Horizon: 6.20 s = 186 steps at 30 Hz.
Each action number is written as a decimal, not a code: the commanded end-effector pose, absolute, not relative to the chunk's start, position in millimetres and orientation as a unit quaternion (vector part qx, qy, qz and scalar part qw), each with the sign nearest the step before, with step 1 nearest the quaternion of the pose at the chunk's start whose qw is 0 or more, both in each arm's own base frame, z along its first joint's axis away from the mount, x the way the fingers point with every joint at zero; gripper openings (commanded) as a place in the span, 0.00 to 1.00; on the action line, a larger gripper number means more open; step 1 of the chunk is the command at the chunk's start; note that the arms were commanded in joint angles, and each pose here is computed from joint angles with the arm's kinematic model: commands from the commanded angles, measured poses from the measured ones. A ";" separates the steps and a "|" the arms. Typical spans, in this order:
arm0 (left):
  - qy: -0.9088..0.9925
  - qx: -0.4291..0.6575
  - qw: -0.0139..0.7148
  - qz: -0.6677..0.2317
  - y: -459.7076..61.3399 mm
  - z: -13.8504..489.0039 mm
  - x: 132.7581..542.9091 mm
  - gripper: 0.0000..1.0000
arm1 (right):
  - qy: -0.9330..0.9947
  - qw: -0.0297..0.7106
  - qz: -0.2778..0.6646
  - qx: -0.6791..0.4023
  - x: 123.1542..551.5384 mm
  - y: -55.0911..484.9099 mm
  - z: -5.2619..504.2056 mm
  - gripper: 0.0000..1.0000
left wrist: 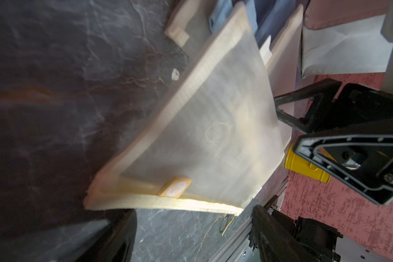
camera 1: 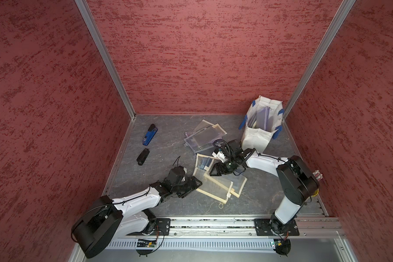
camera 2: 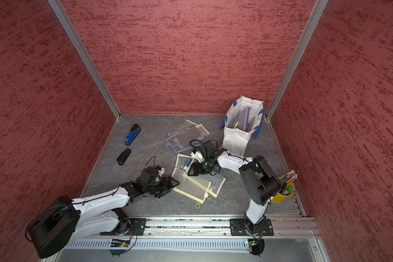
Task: Put the pencil pouch into the canvas bag
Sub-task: Pick up the pencil pouch, then place the pencil pouch in the canvas bag, then pick up the pencil pouch.
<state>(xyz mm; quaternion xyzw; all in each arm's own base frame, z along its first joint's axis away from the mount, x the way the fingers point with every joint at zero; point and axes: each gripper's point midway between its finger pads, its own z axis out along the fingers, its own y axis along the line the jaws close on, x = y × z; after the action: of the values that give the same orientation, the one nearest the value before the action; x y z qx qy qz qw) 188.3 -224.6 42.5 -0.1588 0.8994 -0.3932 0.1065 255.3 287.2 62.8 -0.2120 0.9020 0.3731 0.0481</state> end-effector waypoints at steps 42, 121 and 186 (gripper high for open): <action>0.872 0.030 0.319 -0.370 -230.7 247.2 313.1 0.84 | 0.872 0.414 0.263 -0.001 460.0 155.2 339.5 0.00; 0.887 0.060 0.262 -0.376 -224.1 191.5 258.2 1.00 | 0.891 0.270 0.334 -0.147 322.1 201.8 250.0 0.80; 0.889 -0.006 0.139 -0.436 -282.1 98.9 268.2 0.75 | 0.884 0.193 0.394 -0.164 279.5 257.5 139.5 0.00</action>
<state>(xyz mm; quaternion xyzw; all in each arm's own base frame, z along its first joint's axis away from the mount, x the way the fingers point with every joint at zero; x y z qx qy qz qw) 268.7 -293.4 84.5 -0.0214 0.8867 -0.4460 0.1195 263.9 250.8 91.1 -0.1461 0.9035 0.3823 0.1272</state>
